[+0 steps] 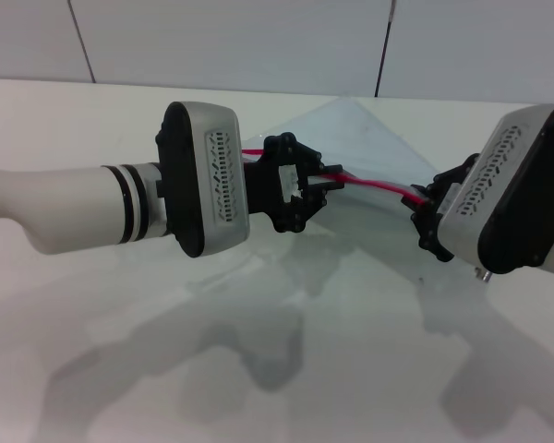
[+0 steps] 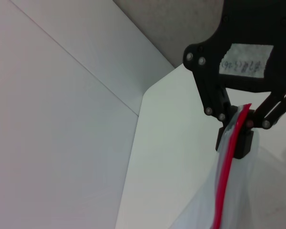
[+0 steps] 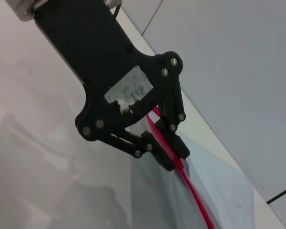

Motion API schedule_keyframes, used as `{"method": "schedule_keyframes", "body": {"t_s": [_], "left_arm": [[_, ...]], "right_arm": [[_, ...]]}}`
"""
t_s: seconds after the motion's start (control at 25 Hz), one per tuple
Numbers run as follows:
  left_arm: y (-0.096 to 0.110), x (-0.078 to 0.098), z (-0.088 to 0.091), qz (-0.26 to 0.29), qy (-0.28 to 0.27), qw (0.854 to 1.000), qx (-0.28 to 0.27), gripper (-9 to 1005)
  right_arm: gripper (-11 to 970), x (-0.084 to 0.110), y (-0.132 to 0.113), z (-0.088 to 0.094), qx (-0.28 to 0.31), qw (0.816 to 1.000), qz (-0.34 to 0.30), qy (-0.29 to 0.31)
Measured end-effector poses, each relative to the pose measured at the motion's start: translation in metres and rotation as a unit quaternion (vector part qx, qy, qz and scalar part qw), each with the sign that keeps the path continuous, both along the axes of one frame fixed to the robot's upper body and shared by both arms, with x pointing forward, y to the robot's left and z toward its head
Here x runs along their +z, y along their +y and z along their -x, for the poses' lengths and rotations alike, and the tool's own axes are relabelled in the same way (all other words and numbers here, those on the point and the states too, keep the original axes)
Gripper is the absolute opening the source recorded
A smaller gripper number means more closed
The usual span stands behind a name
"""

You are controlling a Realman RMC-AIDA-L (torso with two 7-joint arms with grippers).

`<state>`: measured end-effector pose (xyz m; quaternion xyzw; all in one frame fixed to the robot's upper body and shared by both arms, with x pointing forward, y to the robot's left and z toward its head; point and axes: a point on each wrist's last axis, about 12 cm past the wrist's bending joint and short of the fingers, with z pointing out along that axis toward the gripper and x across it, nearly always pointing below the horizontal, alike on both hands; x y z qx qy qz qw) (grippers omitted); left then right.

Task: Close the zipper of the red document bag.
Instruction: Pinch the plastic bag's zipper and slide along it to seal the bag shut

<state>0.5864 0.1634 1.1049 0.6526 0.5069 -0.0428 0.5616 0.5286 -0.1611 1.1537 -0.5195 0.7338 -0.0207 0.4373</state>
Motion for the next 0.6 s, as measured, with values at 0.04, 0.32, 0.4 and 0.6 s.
{"method": "schedule_keyframes", "body": {"t_s": [0.04,0.32,0.4,0.6], "left_arm": [[0.0,0.0,0.0,0.0,0.0,1.0,0.0,119],[0.0,0.0003,-0.0008,-0.001,-0.001,1.0,0.002,110],[0.0001,0.0001,-0.0014,-0.002,-0.002,1.0,0.005,106],[-0.0008,-0.0005,-0.0018,-0.004,-0.004,1.0,0.009,96]], "right_arm": [[46,0.0003,0.0002,0.0001,0.0,1.0,0.0,0.0],[46,0.001,0.0009,0.0004,0.001,1.0,-0.001,-0.001],[46,0.0012,0.0012,0.0005,0.001,1.0,-0.002,-0.001],[46,0.0006,0.0001,0.0006,-0.001,1.0,-0.001,-0.001]]}}
